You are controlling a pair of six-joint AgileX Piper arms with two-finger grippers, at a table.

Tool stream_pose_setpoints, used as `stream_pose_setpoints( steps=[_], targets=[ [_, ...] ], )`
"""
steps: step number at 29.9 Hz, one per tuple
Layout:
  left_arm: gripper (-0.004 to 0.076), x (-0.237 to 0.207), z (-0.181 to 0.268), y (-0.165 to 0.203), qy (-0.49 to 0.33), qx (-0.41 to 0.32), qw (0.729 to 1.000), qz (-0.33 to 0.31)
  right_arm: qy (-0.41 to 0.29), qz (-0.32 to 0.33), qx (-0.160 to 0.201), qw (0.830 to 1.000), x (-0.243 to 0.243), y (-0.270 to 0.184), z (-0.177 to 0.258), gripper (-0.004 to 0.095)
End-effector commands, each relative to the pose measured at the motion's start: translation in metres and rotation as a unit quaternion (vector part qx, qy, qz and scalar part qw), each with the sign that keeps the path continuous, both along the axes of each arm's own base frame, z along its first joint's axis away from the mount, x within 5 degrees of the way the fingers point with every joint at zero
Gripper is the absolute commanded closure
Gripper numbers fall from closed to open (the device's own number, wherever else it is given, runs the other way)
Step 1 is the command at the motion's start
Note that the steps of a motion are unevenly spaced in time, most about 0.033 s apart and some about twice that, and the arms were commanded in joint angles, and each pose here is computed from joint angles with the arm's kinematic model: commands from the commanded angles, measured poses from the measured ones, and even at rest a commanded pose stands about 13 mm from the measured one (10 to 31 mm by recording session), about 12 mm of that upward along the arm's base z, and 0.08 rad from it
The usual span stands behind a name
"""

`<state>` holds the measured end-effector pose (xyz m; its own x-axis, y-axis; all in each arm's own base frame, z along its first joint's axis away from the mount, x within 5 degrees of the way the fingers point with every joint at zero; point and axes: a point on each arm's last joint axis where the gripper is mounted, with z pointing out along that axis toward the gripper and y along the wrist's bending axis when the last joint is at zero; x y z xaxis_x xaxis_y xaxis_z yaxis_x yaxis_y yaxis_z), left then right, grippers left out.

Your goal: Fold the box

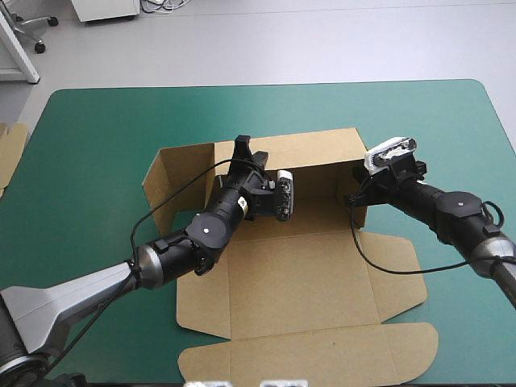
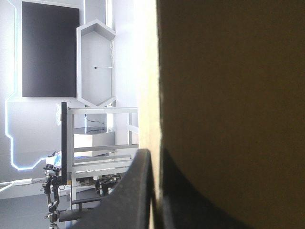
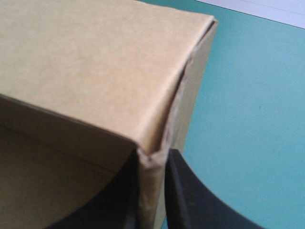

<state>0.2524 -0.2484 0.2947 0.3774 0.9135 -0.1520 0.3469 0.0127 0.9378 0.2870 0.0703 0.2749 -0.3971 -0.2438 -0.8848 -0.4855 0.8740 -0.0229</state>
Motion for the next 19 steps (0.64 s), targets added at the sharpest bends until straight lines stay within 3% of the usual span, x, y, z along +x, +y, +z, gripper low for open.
stream_pose_setpoints(
  steps=[1,3,12,19],
  targets=[
    [0.0738,-0.007,0.018,-0.01,-0.008,-0.024,0.998,-0.049,-0.029,0.076,0.014,0.997,-0.008,0.013,0.019,0.0931],
    [0.0738,-0.007,0.018,-0.01,-0.007,-0.024,0.998,-0.051,-0.035,0.083,0.005,0.996,-0.008,0.013,0.019,0.0941],
    [0.0733,-0.008,0.018,-0.01,-0.007,-0.024,0.998,-0.052,-0.026,0.06,0.038,0.997,-0.007,0.013,0.021,0.0941],
    [0.0587,-0.014,0.032,-0.008,-0.012,-0.046,0.997,-0.068,-0.021,0.035,0.051,0.998,-0.005,0.011,0.021,0.094]
  ],
)
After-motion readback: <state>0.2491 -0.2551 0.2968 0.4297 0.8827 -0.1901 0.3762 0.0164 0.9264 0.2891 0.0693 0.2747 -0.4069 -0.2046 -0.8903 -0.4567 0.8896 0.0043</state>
